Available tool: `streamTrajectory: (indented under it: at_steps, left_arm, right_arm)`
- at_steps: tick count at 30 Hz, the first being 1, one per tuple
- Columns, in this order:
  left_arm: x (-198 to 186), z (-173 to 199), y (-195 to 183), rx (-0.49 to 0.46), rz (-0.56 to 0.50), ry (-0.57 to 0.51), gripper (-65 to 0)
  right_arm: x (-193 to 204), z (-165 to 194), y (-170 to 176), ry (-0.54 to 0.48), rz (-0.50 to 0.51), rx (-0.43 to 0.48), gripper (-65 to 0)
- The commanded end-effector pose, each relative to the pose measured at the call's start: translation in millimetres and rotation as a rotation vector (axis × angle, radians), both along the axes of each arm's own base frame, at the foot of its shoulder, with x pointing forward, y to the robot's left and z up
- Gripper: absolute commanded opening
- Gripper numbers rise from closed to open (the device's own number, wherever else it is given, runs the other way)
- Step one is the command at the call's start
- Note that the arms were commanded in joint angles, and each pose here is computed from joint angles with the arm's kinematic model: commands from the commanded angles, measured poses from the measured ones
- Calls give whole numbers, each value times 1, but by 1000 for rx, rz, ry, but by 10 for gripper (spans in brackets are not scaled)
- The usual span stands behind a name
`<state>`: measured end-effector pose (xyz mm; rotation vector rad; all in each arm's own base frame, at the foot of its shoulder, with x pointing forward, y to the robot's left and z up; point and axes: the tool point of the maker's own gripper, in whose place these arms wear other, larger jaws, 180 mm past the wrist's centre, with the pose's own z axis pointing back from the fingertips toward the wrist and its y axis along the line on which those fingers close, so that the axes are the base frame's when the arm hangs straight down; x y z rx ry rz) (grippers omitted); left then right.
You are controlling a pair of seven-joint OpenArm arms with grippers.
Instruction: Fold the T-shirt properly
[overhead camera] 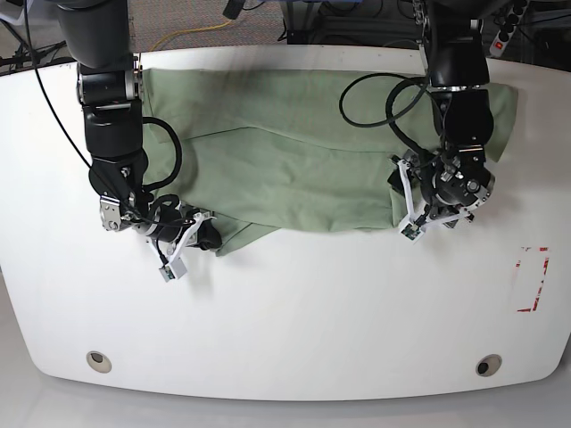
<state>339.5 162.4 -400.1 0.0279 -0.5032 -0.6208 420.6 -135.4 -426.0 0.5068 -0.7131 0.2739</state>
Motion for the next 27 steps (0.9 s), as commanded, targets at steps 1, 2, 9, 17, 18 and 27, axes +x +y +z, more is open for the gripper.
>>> streamTrajectory:
  at_steps: [1, 2, 9, 17, 18, 27]
  left_arm:
    - [12, 12, 1, -4, 1, -44, -375]
    - [14, 14, 0, -5, -1, -49, -439]
    - [20, 18, 0, -1, 0, -59, -649]
    - [34, 73, 4, 42, -10, -232, -650]
    - [35, 78, 5, 48, -11, -245, -650]
    - [38, 95, 37, 141, -12, -280, -649]
  right_arm:
    - [6, 6, -6, -7, 9, -32, -650]
    - [6, 7, -7, -7, 7, -31, -650]
    - [8, 9, -10, -13, -12, -19, -650]
    - [8, 27, -8, -81, 8, -38, -650]
    - [7, 30, -7, -89, 19, -47, -650]
    - [1, 35, -1, -101, 56, -71, -650]
